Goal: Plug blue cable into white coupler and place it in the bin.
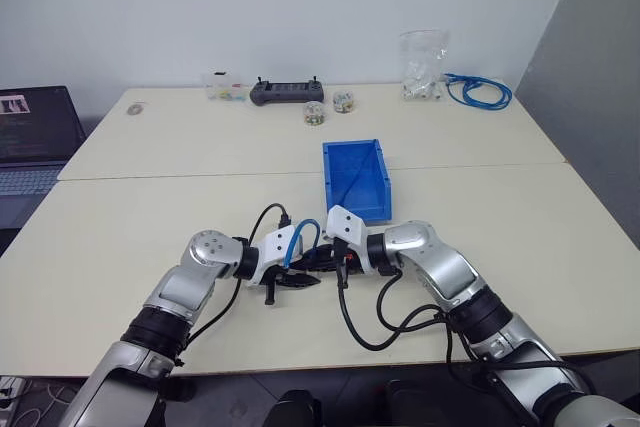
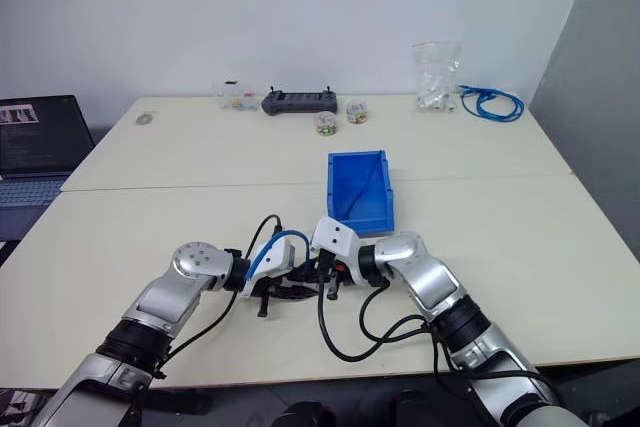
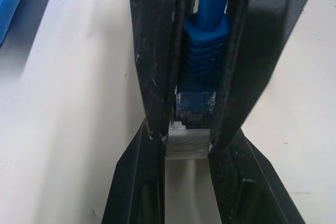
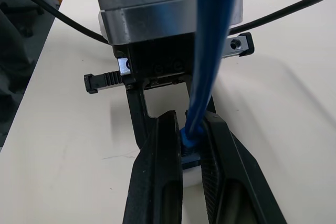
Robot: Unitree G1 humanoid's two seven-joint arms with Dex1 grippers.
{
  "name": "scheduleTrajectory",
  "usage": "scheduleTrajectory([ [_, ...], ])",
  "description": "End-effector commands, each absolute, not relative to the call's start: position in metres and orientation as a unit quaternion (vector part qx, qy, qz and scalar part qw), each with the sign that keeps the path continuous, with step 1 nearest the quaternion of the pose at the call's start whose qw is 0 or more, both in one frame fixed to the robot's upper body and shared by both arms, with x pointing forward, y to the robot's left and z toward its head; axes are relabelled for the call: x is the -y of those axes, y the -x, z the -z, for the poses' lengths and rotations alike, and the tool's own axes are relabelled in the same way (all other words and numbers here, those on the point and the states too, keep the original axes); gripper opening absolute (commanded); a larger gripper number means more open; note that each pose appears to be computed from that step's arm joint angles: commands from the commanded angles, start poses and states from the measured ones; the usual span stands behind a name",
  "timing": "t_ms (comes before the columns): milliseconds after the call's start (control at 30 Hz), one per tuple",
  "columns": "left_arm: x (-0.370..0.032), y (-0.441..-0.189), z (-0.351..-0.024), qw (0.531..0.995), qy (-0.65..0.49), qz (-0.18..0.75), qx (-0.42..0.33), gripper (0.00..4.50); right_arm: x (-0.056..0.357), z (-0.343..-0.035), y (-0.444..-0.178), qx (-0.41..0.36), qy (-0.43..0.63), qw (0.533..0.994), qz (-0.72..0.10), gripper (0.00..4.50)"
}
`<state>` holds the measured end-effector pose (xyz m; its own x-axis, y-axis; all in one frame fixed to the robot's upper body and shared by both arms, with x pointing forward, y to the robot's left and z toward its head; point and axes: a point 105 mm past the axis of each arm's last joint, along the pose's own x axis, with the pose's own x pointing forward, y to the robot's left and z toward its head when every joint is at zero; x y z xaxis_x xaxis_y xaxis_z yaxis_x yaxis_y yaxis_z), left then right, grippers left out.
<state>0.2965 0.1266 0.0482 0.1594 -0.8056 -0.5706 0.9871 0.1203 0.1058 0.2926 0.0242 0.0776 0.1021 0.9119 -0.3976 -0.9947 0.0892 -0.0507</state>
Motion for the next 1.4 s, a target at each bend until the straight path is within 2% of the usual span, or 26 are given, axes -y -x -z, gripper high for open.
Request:
scheduleTrajectory([
  [33, -0.129, -0.286, -0.037, 0.711, -0.236, 0.626, -0.217, 0.80, -0.007, 0.000, -0.268, -0.279, 0.174, 0.690, -0.645, 0.18],
  [233, -0.128, -0.287, -0.038, 0.713, -0.237, 0.623, -0.215, 0.80, 0.001, 0.020, -0.260, -0.312, 0.186, 0.680, -0.637, 0.18],
  [500, -0.129, -0.290, -0.039, 0.721, -0.240, 0.615, -0.208, 0.80, 0.007, 0.032, -0.257, -0.333, 0.188, 0.677, -0.629, 0.18],
  [633, -0.129, -0.291, -0.039, 0.723, -0.241, 0.613, -0.206, 0.80, 0.000, 0.017, -0.263, -0.315, 0.154, 0.695, -0.628, 0.18],
  [767, -0.133, -0.294, -0.040, 0.746, -0.233, 0.592, -0.198, 0.80, -0.007, -0.008, -0.272, -0.267, 0.141, 0.715, -0.630, 0.18],
  [833, -0.136, -0.295, -0.042, 0.754, -0.225, 0.585, -0.196, 1.50, -0.009, -0.017, -0.275, -0.250, 0.138, 0.723, -0.630, 0.18],
  [1267, -0.160, -0.285, -0.067, 0.800, -0.197, 0.542, -0.166, 4.23, -0.006, -0.085, -0.291, -0.140, 0.107, 0.768, -0.615, 0.18],
  [1400, -0.164, -0.289, -0.088, 0.828, -0.191, 0.509, -0.140, 4.25, -0.001, -0.117, -0.299, -0.111, 0.066, 0.788, -0.602, 0.17],
])
